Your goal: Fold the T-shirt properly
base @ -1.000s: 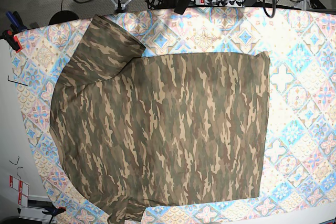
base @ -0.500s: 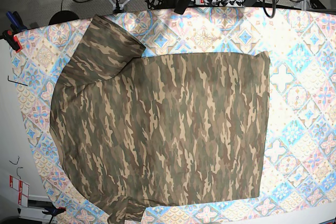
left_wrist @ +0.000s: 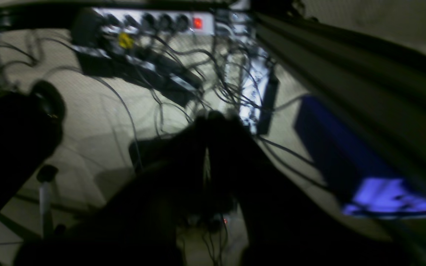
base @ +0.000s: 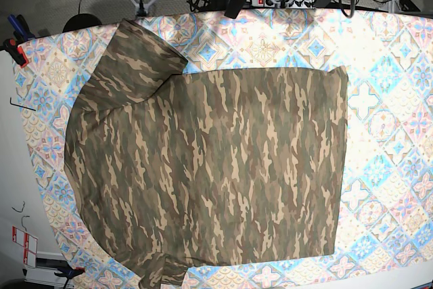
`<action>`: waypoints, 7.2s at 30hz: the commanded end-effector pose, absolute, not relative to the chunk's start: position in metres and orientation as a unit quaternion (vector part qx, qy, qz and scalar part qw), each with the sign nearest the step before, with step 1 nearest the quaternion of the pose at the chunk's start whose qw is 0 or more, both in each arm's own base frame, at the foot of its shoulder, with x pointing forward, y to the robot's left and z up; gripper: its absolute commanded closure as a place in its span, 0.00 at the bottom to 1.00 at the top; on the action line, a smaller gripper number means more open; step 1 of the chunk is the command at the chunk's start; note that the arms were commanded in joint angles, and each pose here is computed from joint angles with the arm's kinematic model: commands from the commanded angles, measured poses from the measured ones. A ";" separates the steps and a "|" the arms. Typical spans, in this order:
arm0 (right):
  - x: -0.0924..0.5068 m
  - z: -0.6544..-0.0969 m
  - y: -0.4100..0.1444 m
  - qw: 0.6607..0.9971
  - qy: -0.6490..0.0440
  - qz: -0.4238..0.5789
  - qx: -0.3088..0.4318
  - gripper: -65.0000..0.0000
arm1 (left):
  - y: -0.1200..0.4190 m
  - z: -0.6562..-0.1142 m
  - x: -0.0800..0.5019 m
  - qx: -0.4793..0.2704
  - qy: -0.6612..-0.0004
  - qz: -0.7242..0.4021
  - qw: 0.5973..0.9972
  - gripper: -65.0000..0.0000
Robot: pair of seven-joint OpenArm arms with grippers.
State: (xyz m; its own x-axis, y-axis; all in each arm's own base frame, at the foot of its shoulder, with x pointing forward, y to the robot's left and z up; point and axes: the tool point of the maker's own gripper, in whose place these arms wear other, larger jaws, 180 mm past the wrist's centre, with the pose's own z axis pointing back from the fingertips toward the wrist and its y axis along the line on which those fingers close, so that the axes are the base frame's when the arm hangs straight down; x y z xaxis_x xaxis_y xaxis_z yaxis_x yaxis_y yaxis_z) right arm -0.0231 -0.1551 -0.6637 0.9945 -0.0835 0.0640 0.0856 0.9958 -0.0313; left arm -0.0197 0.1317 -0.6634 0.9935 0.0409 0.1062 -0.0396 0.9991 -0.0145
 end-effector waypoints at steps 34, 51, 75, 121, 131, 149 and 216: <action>-0.103 -0.541 -0.173 0.906 -0.413 -0.058 -0.076 1.00 | 0.188 -0.549 -0.057 0.043 -0.442 -0.011 0.896 1.00; -0.061 -0.463 -0.183 0.821 -0.566 -0.033 -0.072 1.00 | 0.207 -0.440 0.000 0.061 -0.632 0.028 0.772 1.00; 0.087 -0.355 -0.224 0.847 -0.522 0.000 -0.102 1.00 | 0.197 -0.322 0.155 0.025 -0.542 -0.007 0.840 0.89; 0.154 -0.486 -0.212 0.920 -0.297 -0.198 0.158 0.52 | 0.291 -0.332 0.210 0.116 -0.335 -0.083 0.931 0.74; 0.146 -0.486 -0.162 0.916 -0.242 -0.199 0.249 0.52 | 0.300 -0.332 0.207 0.142 -0.322 -0.087 0.932 0.74; 0.142 -0.490 -0.154 0.923 -0.227 -0.177 0.254 0.52 | 0.306 -0.390 0.223 0.068 -0.262 -0.137 0.953 0.74; 0.130 -0.493 -0.163 0.937 -0.209 -0.149 0.238 0.52 | 0.267 -0.435 0.192 -0.041 -0.176 -0.081 0.980 0.56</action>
